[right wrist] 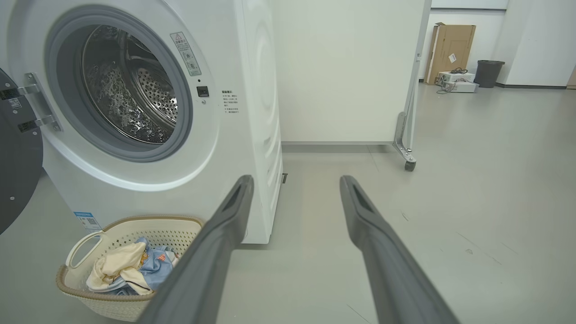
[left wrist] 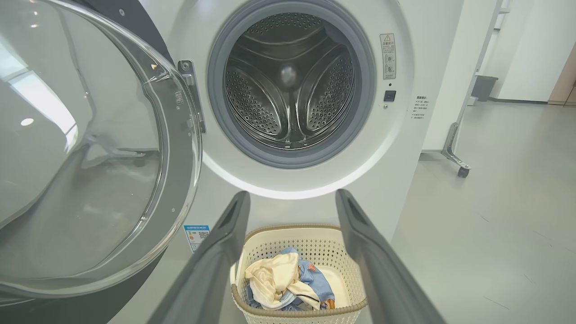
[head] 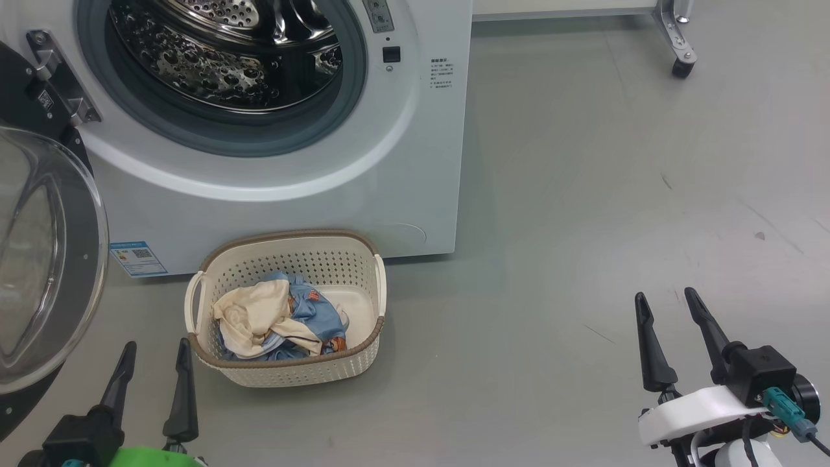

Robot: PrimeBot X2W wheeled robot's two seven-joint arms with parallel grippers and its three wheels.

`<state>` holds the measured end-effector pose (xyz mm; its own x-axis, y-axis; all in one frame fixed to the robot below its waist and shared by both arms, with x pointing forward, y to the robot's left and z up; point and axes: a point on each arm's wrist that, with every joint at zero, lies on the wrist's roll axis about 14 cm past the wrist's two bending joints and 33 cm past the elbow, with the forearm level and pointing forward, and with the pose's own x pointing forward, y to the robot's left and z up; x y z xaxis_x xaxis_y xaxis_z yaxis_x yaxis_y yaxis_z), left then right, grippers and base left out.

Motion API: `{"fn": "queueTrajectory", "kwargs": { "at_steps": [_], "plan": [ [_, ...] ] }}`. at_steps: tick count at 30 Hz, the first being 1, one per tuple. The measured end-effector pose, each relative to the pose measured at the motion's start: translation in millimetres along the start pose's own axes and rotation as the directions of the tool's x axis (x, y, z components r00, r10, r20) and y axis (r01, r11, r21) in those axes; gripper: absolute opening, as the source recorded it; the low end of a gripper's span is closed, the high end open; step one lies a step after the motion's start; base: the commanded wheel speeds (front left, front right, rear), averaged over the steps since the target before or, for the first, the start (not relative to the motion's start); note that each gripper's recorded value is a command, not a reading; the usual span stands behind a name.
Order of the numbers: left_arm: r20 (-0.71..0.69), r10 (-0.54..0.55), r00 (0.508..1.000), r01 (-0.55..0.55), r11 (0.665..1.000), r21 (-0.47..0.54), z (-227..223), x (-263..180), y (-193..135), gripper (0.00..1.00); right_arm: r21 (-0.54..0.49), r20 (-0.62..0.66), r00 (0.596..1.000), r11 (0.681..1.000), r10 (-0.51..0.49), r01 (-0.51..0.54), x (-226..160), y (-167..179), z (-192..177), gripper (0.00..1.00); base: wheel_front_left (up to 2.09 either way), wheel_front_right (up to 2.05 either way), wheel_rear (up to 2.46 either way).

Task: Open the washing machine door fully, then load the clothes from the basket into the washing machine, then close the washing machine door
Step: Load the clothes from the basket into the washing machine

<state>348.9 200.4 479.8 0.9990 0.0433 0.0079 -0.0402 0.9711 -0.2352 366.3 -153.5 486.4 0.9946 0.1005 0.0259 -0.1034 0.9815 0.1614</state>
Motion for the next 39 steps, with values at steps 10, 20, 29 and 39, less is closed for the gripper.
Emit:
{"fn": "queueTrajectory", "kwargs": {
  "at_steps": [10, 20, 29, 39],
  "plan": [
    [0.004, 0.019, 1.0, -0.019, 1.0, 0.003, 1.5, -0.4, 6.2, 1.0, 0.001, -0.005, 1.0, 1.0, 0.005, -0.005, 1.4, 1.6, -1.7, 1.0, 0.0, 0.0, 0.0],
    [0.006, 0.02, 1.0, -0.02, 1.0, 0.002, 2.1, -1.3, 6.7, 1.0, 0.002, -0.002, 1.0, 1.0, 0.007, -0.007, 1.4, 2.5, -0.7, 1.0, 0.02, -0.02, 0.0],
    [0.006, 0.032, 0.999, -0.032, 0.999, 0.0, 2.2, -2.5, 10.4, 1.0, 0.004, -0.001, 1.0, 1.0, 0.011, -0.011, 1.7, 4.2, -0.7, 1.0, 0.31, -0.31, 0.0],
    [0.012, 0.041, 0.999, -0.041, 0.999, 0.001, 4.2, -4.0, 13.3, 1.0, 0.005, 0.0, 1.0, 1.0, 0.017, -0.017, 2.1, 6.4, -0.4, 1.0, 0.71, -0.71, 0.0]
  ]
}}
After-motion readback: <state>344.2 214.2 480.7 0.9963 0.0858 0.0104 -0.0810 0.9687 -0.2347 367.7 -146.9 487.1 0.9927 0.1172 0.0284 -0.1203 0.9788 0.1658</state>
